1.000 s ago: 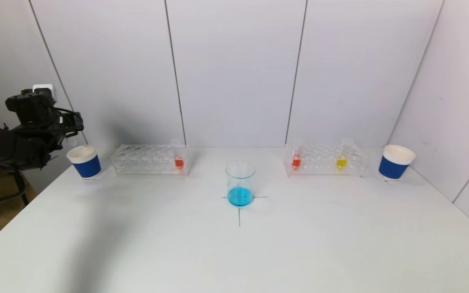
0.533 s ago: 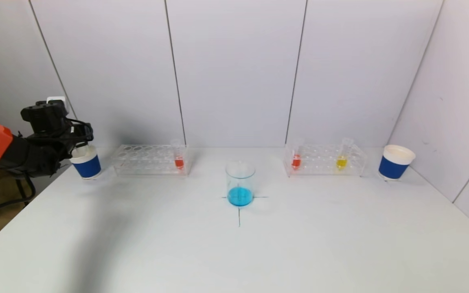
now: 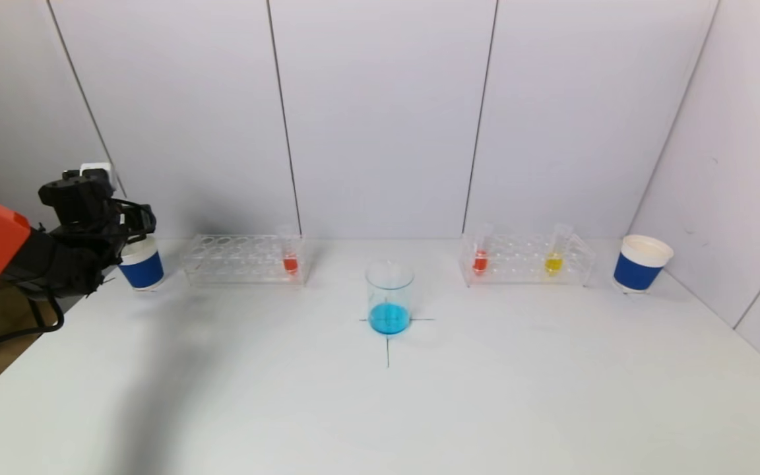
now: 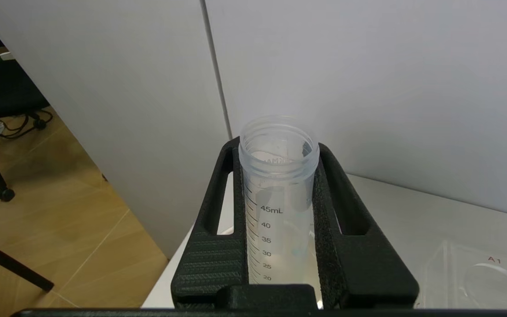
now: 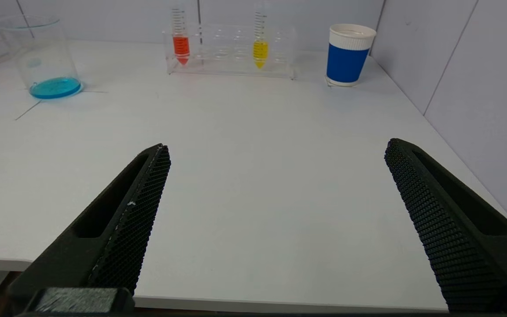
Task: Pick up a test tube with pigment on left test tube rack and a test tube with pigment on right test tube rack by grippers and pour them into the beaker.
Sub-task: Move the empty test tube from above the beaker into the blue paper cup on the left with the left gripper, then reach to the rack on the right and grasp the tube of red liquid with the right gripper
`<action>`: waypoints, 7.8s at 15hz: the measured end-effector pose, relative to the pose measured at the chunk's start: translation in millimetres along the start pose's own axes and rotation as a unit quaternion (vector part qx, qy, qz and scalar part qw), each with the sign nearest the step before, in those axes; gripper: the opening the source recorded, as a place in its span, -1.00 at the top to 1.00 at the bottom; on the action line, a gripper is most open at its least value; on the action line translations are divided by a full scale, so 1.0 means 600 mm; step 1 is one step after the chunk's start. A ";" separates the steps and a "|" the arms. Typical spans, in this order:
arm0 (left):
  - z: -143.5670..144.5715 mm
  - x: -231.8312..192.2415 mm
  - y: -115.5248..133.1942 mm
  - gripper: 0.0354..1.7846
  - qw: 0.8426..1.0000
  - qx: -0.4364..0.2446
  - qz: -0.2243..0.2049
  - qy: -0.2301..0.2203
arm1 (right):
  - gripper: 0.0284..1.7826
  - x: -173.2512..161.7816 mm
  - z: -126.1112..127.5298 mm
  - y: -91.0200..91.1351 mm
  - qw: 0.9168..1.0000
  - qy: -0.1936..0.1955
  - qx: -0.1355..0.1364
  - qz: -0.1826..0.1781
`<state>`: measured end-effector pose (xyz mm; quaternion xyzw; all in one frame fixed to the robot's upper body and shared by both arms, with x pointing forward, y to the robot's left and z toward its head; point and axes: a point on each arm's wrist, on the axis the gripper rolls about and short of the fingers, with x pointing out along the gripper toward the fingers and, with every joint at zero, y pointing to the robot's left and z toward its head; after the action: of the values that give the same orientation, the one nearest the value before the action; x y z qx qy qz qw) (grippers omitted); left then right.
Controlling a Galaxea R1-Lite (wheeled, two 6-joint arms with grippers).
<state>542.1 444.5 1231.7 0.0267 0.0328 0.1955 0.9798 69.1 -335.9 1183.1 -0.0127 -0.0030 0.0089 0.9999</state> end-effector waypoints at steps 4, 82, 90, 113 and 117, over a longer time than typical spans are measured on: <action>-0.002 -0.001 0.000 0.54 1.000 0.001 0.000 0.003 | -0.99 0.000 0.000 0.000 1.000 0.000 0.000 0.000; -0.126 -0.796 0.126 -0.98 0.980 -0.030 -0.192 -0.040 | -0.99 0.000 0.000 0.000 1.000 0.000 0.000 0.000; -0.134 -0.794 0.125 -0.98 0.980 -0.033 -0.192 -0.032 | -0.99 0.000 0.000 0.000 1.000 0.000 0.000 0.000; -0.134 -0.793 0.125 -0.98 0.980 -0.033 -0.192 -0.031 | -0.99 0.035 0.156 -0.001 0.999 -0.021 0.016 0.043; -0.134 -0.793 0.125 -0.98 0.980 -0.033 -0.192 -0.031 | -0.99 0.151 0.237 -0.005 0.999 -0.007 0.018 0.050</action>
<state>69.0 333.5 1182.2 -0.0067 0.0004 0.0039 1.0000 159.2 -333.8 1325.5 0.0054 -0.0090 0.0586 0.9982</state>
